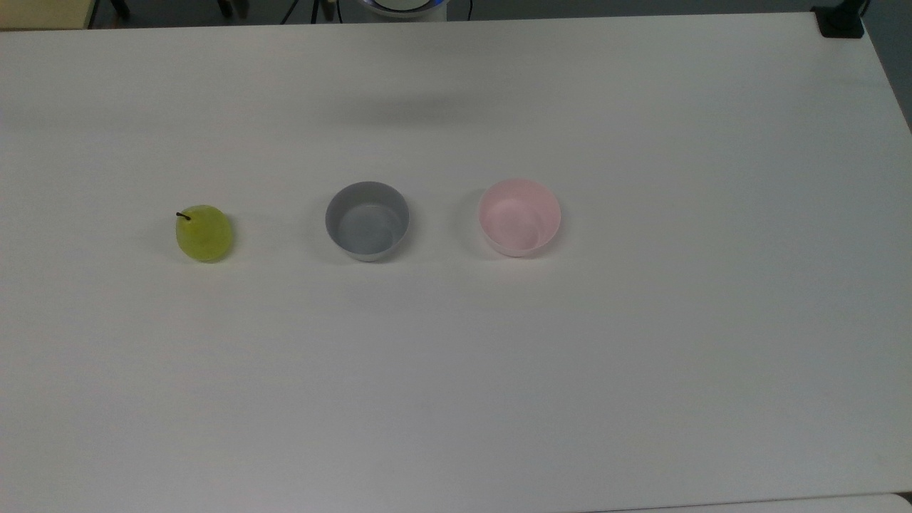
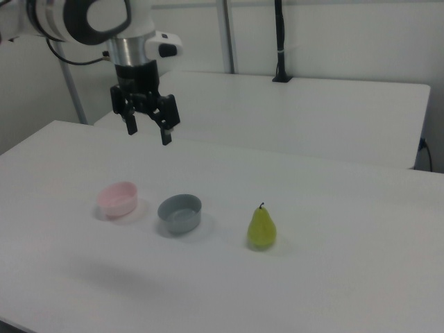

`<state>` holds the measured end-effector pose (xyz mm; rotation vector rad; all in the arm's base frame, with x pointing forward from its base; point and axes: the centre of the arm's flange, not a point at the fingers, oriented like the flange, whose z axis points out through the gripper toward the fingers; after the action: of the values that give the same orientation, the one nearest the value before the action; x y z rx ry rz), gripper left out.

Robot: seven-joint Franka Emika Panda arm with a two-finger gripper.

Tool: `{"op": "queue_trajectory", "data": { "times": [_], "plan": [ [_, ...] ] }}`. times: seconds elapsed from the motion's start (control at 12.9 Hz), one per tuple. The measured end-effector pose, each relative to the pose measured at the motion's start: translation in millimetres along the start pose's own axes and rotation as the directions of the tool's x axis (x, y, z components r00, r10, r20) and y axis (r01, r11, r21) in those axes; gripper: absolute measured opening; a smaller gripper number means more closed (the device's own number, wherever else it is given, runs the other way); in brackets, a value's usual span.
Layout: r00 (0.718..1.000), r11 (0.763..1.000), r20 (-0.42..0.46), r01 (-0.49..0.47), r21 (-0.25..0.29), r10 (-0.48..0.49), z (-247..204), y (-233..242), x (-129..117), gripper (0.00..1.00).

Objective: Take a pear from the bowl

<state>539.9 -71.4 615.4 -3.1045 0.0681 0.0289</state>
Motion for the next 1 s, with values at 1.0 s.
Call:
{"op": "queue_trajectory", "data": {
  "times": [1.0],
  "plan": [
    [0.981,0.985,-0.087,0.174,0.011,-0.172,12.5,-15.9,17.0,1.0]
  ]
}}
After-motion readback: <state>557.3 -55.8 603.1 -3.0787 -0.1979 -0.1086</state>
